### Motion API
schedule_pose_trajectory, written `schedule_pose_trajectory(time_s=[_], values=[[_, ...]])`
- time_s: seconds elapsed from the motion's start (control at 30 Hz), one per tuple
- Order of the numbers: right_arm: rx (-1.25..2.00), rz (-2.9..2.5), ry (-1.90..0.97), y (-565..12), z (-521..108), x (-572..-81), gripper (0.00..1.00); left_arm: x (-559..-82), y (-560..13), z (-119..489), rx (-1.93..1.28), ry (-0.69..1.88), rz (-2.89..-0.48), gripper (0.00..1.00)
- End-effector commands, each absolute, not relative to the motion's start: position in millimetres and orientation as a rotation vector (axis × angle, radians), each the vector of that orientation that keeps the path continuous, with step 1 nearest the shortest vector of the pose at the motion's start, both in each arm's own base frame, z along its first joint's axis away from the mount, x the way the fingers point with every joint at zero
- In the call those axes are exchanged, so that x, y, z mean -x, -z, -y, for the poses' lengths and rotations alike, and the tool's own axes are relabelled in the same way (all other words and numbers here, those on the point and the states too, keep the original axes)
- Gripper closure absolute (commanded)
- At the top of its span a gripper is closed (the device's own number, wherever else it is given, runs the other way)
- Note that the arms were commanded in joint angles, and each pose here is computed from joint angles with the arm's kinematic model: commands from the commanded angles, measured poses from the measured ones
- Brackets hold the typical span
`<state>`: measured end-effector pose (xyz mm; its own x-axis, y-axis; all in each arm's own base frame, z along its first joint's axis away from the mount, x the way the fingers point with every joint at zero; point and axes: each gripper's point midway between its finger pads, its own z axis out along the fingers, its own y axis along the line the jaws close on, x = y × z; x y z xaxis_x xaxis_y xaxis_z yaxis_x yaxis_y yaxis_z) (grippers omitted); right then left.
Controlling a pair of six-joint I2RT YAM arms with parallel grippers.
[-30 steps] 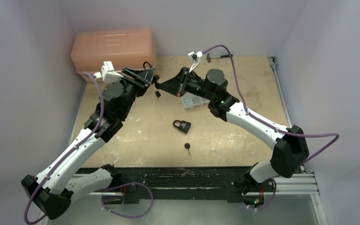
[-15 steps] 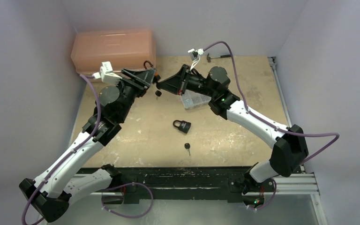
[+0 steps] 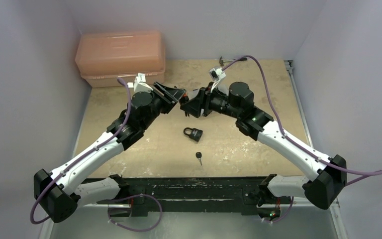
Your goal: Unlock with the key
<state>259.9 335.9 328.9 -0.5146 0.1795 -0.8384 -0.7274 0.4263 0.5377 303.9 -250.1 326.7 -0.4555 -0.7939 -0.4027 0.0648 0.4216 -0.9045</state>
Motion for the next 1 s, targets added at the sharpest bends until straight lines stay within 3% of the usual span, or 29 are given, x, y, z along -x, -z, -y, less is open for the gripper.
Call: schedule_pose_trajectory(time_s=[0.0,0.2,0.97], values=[[0.349,-1.677,-1.044,-354,-307,-281,0.43,-295,-328,265,0.622,1.258,-1.778,1.00],[0.264,-1.718,-0.992,-353,-300,-292,0.36,-295,-322,267,0.645,1.262,-1.792,1.00],[0.310,-1.750,-1.078,-327,-311,-269,0.42,-296,-312,254,0.768,1.236,-1.789,1.00]])
